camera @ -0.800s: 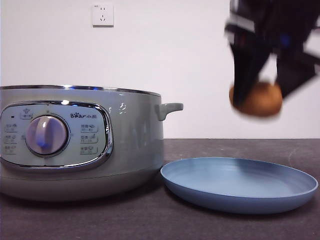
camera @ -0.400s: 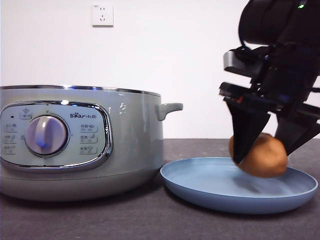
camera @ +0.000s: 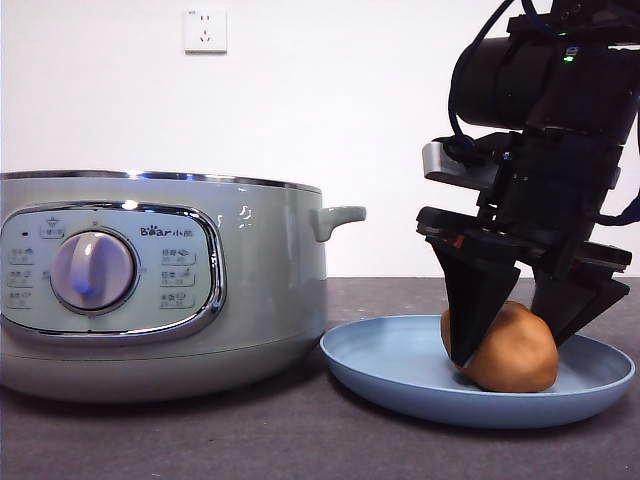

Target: Take the potato out from the steamer,put the potato on the plate,close the lid

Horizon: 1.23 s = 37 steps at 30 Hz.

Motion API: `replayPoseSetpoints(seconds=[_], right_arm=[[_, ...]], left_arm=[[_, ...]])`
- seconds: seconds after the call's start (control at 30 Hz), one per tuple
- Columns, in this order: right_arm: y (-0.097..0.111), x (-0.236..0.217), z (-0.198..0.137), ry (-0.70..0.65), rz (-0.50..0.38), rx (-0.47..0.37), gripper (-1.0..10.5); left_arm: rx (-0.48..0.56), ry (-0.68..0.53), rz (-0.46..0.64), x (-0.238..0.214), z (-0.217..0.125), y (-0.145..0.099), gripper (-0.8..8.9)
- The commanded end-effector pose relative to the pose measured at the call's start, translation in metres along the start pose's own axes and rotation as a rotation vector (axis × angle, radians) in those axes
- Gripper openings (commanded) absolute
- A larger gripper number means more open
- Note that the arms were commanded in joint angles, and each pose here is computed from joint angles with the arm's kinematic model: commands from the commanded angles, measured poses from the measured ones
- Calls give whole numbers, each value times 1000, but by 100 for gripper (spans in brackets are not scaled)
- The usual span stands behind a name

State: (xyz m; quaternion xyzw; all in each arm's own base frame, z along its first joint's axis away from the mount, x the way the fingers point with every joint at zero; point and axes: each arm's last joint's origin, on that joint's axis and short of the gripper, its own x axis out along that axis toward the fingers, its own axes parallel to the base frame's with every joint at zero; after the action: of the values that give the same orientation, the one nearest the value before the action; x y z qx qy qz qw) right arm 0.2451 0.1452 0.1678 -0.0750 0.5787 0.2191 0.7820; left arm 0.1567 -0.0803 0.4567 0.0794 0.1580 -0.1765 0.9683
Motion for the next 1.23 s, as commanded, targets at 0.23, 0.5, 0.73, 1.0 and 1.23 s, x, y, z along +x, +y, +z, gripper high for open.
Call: replayPoseSetpoints(seconds=[0.23,0.5,0.73,1.0,1.23], right_arm=[[0,7,-4,27,-7,12,504],[3,-15,4,-46,1,9,503],[11,-79,15,-212,1,-6,501],[16,-164,-1,-476,-5,-20,500],[15,-211,-33,-658,-48,-9,500]], left_arm=[[-5,-68,5,-6,7,1,-8],[-5,-68,5,-6,7,1,-9],[-1,-46,4,5,7,0,-8],[15,50,-51,45,2,-8,-8],[23,168,-118,89,-10,-16,-9]])
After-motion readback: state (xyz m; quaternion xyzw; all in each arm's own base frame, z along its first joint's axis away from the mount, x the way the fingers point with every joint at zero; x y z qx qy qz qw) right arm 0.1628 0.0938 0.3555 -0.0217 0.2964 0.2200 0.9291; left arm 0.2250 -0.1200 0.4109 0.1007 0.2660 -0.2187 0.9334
